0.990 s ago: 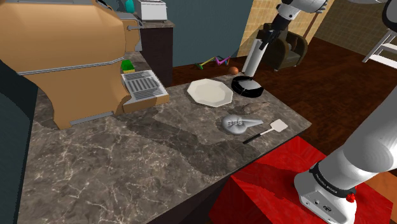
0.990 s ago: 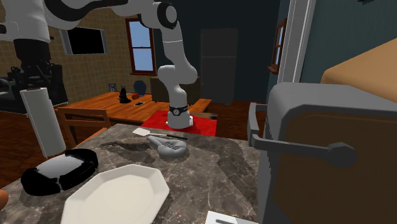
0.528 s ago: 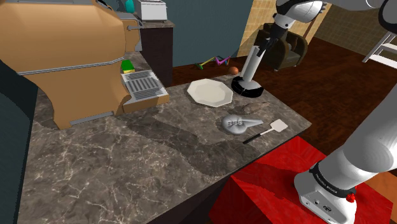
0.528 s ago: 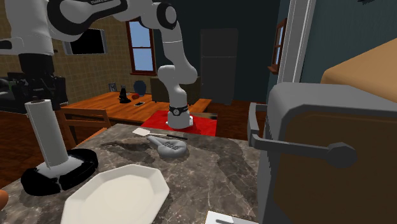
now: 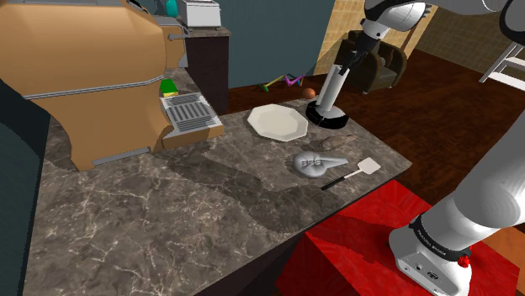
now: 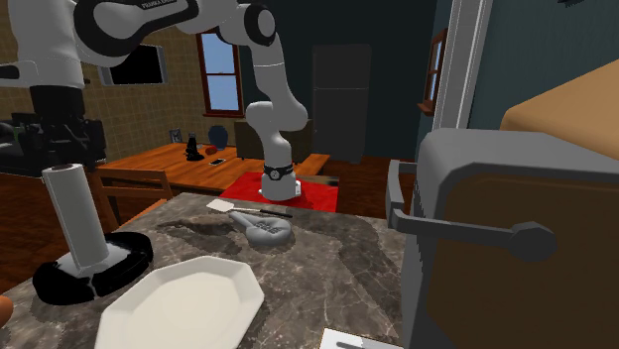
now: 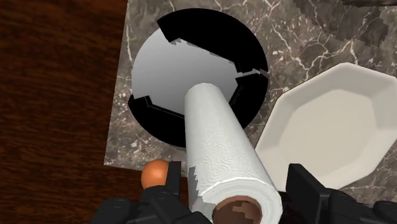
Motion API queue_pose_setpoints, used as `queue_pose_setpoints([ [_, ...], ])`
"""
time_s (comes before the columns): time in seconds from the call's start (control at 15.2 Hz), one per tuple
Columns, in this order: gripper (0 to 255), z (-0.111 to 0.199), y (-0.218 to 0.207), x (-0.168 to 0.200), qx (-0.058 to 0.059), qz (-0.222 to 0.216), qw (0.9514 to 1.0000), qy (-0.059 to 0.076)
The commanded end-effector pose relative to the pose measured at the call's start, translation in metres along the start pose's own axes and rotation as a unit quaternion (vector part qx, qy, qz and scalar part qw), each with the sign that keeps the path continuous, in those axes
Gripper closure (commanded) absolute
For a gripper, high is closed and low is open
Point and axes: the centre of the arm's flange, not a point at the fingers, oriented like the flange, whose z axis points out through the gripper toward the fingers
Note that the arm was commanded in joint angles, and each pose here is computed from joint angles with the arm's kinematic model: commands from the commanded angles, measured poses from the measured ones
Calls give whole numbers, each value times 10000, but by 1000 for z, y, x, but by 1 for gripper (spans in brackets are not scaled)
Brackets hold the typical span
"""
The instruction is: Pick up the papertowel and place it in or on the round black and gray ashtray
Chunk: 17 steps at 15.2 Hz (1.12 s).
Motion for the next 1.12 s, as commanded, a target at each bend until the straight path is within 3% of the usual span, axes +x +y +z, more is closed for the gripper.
queue_pose_setpoints([
  [0.0, 0, 0, 0, 0, 0, 0, 10000, 0],
  [0.26, 0, 0, 0, 0, 0, 0, 10000, 0],
  [0.53, 0, -50, 0, 0, 0, 0, 10000, 0],
  [1.06, 0, -50, 0, 0, 0, 0, 10000, 0],
])
